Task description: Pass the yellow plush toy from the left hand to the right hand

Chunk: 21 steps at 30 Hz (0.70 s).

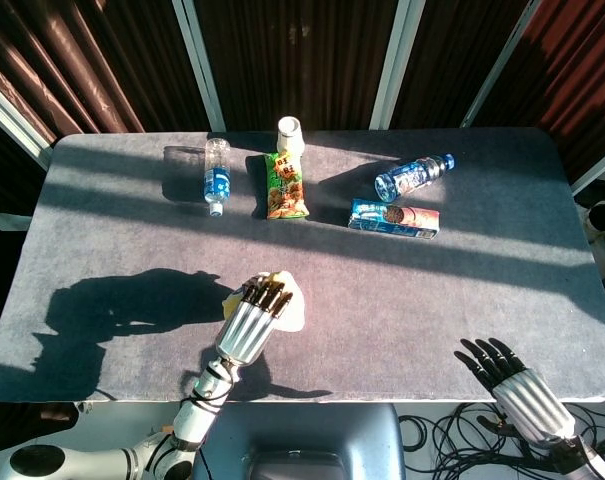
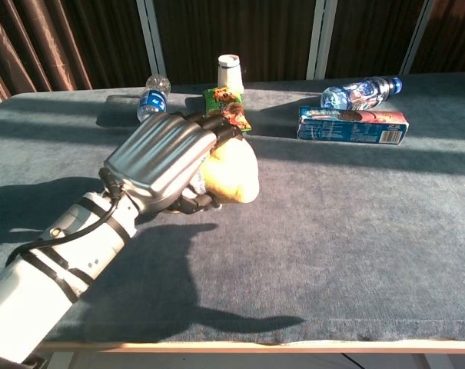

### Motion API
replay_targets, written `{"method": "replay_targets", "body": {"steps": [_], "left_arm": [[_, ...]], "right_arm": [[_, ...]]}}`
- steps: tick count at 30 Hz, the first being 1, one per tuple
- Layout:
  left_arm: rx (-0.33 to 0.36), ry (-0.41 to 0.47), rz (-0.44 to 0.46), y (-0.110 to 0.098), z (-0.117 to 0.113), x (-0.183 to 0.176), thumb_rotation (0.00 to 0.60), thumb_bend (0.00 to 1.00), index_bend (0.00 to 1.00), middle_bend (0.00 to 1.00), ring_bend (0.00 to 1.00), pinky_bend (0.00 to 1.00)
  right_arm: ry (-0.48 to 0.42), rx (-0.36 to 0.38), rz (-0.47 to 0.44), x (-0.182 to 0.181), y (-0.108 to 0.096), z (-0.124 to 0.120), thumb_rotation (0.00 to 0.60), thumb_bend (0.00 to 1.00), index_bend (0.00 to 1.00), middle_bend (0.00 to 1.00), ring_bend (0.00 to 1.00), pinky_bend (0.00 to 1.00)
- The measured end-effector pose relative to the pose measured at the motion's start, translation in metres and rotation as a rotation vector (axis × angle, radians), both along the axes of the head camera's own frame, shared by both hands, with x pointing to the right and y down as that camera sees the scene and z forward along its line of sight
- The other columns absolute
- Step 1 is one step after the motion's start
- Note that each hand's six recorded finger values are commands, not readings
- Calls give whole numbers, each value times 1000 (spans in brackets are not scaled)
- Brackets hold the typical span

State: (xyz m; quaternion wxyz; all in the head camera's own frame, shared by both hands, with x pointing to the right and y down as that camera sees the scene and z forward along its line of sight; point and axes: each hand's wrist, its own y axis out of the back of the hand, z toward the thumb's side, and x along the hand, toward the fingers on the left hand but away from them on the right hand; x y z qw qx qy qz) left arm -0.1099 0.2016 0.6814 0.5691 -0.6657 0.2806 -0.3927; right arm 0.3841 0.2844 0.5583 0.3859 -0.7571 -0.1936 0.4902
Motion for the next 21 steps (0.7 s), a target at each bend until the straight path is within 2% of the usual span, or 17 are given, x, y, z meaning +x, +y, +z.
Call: {"method": "replay_targets", "body": {"steps": [7,11,15,18,20,21], "left_arm": [[-9,92,91,5,-4,65,600,422,453,730,811,1000],[-48,153,104,12,-10,85,600,422,427,690,777,1000],[-43,160,124,19,-11,97,600,410,386,622,712,998],[-48,160,130,26,-9,103,600,365,280,489,602,916],[-63,155,125,31,-6,105,600,334,119,335,468,741],[-73,153,122,33,-5,105,600,328,71,272,412,666]], "right_arm": [[-18,-2,0,2,-2,-3,600,83,0,0,0,69],[-22,-9,-2,2,-3,-3,600,83,0,0,0,70],[-22,-13,-9,2,-2,-3,600,82,0,0,0,70],[-20,-13,-10,2,-2,-3,600,83,0,0,0,70],[-18,-14,-9,3,-3,-2,600,83,0,0,0,69],[-18,-13,-8,3,-3,-3,600,83,0,0,0,69]]}}
